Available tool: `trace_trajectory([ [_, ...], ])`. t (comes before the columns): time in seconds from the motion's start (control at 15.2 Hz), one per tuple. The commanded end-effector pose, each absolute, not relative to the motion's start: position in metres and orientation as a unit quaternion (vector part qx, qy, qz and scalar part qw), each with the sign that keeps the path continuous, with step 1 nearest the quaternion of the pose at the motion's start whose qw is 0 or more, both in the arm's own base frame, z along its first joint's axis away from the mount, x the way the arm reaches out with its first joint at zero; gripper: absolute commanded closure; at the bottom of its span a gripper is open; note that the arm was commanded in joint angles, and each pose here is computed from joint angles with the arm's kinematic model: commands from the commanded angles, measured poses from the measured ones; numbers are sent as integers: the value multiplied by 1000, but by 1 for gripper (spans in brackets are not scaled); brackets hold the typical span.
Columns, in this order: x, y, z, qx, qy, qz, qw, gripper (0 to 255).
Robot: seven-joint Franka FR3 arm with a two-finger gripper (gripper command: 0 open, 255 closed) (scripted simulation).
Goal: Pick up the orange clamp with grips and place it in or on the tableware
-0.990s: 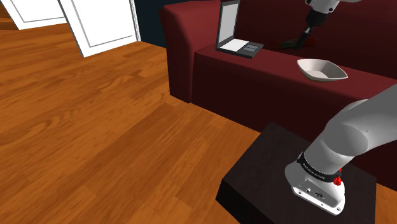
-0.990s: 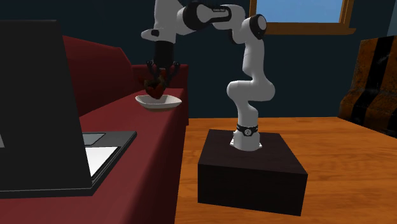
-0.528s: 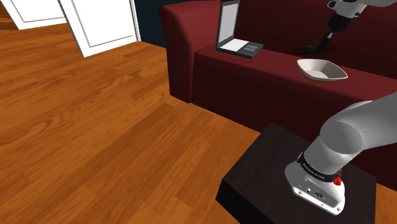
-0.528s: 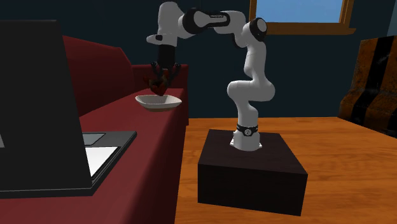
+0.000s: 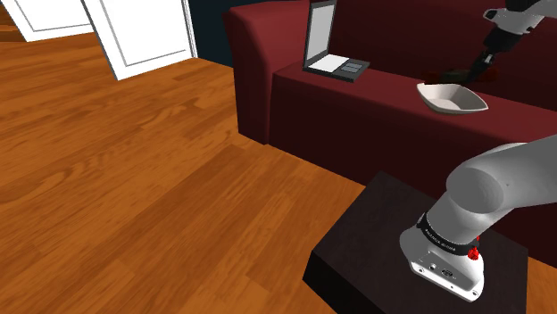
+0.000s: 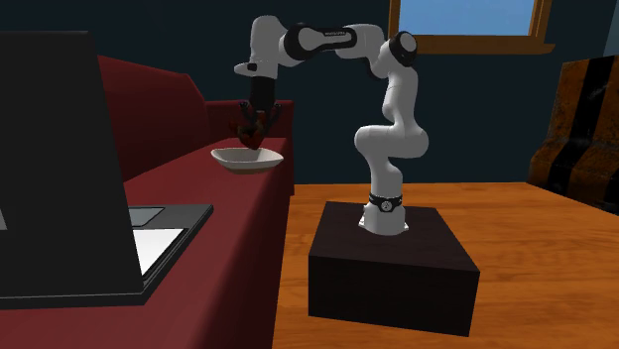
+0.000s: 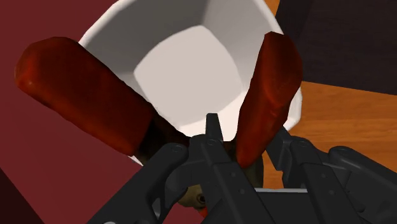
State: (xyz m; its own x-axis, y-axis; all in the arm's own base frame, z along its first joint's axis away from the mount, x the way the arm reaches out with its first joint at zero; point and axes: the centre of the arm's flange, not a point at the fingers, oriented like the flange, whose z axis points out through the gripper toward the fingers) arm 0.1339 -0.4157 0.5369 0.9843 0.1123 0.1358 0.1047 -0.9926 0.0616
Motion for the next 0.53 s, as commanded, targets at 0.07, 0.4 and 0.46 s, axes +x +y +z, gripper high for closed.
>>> trace_trajectory([
  [0.07, 132, -416, 522, 996, 55, 70, 27, 255],
  [0.4, 132, -416, 496, 996, 55, 70, 27, 255],
  [0.46, 132, -416, 487, 996, 55, 70, 27, 255],
])
